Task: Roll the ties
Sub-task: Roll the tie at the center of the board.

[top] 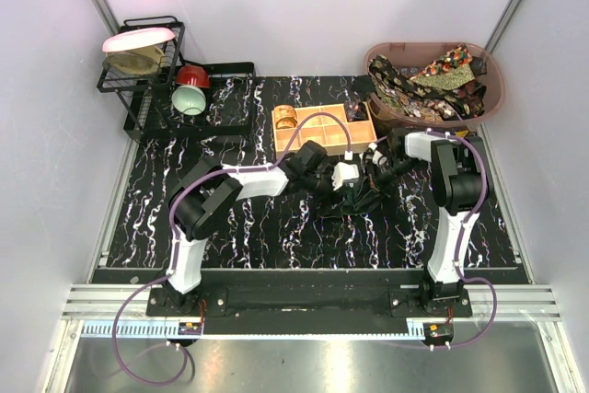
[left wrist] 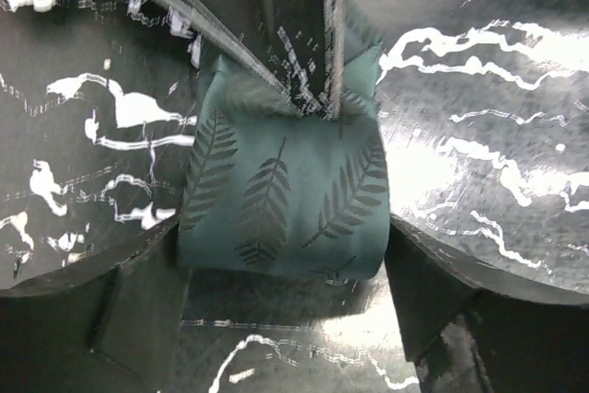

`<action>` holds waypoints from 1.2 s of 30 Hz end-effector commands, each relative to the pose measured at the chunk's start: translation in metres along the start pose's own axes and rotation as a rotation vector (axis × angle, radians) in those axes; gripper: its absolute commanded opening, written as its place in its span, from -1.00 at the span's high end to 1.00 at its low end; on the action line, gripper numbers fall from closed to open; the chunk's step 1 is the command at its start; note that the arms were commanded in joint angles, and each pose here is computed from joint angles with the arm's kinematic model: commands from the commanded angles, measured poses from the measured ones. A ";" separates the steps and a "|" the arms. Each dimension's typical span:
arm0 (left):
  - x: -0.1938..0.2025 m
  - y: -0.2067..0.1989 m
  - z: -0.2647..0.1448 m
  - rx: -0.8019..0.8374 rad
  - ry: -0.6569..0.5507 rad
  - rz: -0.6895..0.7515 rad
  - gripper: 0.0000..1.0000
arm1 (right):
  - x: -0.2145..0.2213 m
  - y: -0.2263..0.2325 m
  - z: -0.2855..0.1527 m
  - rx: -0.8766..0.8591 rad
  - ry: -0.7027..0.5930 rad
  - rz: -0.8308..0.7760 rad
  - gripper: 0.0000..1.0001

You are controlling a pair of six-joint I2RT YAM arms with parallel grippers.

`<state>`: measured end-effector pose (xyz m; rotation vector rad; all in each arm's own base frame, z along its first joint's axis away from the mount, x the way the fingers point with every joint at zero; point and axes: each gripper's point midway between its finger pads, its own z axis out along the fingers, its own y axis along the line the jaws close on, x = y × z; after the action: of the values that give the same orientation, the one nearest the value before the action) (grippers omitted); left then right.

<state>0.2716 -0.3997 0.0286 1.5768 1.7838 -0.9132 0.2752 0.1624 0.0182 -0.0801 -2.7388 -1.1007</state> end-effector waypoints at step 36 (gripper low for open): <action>0.066 -0.005 0.006 -0.067 0.287 0.111 0.18 | 0.000 0.041 -0.023 -0.020 0.004 -0.227 0.06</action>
<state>0.2686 -0.4101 0.0209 1.6982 1.6615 -0.7522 0.2763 0.1659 0.0248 0.1316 -2.7361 -1.0331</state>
